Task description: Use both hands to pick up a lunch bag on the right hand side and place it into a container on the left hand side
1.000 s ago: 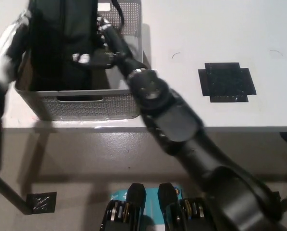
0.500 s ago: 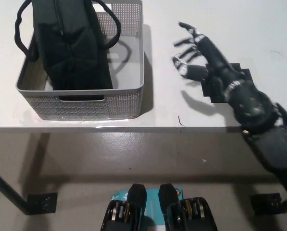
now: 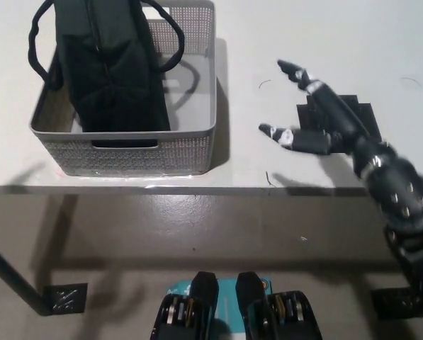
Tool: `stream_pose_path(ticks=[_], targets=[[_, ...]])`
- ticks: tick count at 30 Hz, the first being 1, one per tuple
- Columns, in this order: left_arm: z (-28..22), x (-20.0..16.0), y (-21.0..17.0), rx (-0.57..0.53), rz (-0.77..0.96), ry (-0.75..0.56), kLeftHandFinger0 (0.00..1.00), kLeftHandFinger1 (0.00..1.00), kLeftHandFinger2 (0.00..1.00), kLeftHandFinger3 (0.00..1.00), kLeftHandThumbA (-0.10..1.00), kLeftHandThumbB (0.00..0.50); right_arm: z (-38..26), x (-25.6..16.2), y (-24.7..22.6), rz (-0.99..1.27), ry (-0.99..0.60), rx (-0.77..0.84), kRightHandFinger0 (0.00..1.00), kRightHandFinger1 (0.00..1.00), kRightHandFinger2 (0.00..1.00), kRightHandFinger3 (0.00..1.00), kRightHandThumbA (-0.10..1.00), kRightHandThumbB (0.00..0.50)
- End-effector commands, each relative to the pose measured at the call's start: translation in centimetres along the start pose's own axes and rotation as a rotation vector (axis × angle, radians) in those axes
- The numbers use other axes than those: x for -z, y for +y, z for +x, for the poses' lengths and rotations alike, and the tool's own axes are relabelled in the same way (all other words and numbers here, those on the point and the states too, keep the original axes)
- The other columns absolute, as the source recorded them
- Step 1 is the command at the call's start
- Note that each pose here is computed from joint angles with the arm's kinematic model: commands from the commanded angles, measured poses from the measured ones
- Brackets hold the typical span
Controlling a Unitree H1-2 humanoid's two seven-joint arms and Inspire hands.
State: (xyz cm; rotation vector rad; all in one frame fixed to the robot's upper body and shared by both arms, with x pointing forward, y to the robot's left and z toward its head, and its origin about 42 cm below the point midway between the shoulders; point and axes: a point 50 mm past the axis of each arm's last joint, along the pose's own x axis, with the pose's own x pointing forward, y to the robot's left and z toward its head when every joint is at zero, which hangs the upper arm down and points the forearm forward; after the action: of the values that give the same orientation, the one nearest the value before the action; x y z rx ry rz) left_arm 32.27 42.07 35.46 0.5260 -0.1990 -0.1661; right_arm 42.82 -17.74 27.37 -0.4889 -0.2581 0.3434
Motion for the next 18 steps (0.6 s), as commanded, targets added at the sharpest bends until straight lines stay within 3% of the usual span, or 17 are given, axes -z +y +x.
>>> stream_pose_path(ticks=[1,2,4,7,10,13,14,16,18], targets=[[-3.3,-2.9,-6.9,-0.062,-0.058,-0.271,1.0,1.0,1.0,1.0,0.91,0.064,-5.3,-2.1,1.8,0.335,-0.328,0.118,1.0,1.0,1.0,1.0,1.0,0.197],[-3.8,-2.7,-8.4,-0.076,-0.067,-0.302,1.0,1.0,1.0,1.0,0.93,0.031,-6.4,-2.1,2.6,0.369,-0.346,0.132,1.0,1.0,1.0,1.0,1.0,0.194],[-4.7,-2.0,-11.3,-0.077,-0.077,-0.318,1.0,1.0,1.0,1.0,1.0,0.043,-8.4,-1.4,4.2,0.411,-0.352,0.138,1.0,1.0,1.0,1.0,1.0,0.183],[-5.5,-0.8,-14.3,-0.072,-0.151,-0.33,1.0,1.0,1.0,1.0,1.0,0.078,-10.8,-0.1,6.1,0.521,-0.331,0.144,1.0,1.0,1.0,1.0,1.0,0.199],[-6.0,0.5,-17.0,-0.045,-0.214,-0.305,1.0,1.0,1.0,1.0,1.0,0.116,-13.4,1.7,7.8,0.547,-0.271,0.19,1.0,1.0,1.0,1.0,1.0,0.257],[-6.2,1.8,-19.0,-0.012,-0.306,-0.276,1.0,1.0,1.0,1.0,1.0,0.085,-15.4,3.8,9.4,0.58,-0.211,0.207,1.0,1.0,1.0,1.0,1.0,0.313],[-6.3,2.2,-19.6,-0.011,-0.306,-0.268,1.0,1.0,1.0,1.0,1.0,0.066,-15.8,4.5,9.8,0.589,-0.2,0.206,1.0,1.0,1.0,1.0,1.0,0.301],[-6.3,3.3,-20.6,-0.009,-0.303,-0.238,1.0,1.0,1.0,1.0,1.0,0.077,-16.5,6.0,10.6,0.587,-0.171,0.211,1.0,1.0,1.0,1.0,1.0,0.309],[-6.1,5.2,-21.6,0.001,-0.314,-0.2,1.0,1.0,1.0,1.0,1.0,0.112,-17.1,7.8,11.6,0.57,-0.097,0.208,1.0,1.0,1.0,1.0,1.0,0.323]])
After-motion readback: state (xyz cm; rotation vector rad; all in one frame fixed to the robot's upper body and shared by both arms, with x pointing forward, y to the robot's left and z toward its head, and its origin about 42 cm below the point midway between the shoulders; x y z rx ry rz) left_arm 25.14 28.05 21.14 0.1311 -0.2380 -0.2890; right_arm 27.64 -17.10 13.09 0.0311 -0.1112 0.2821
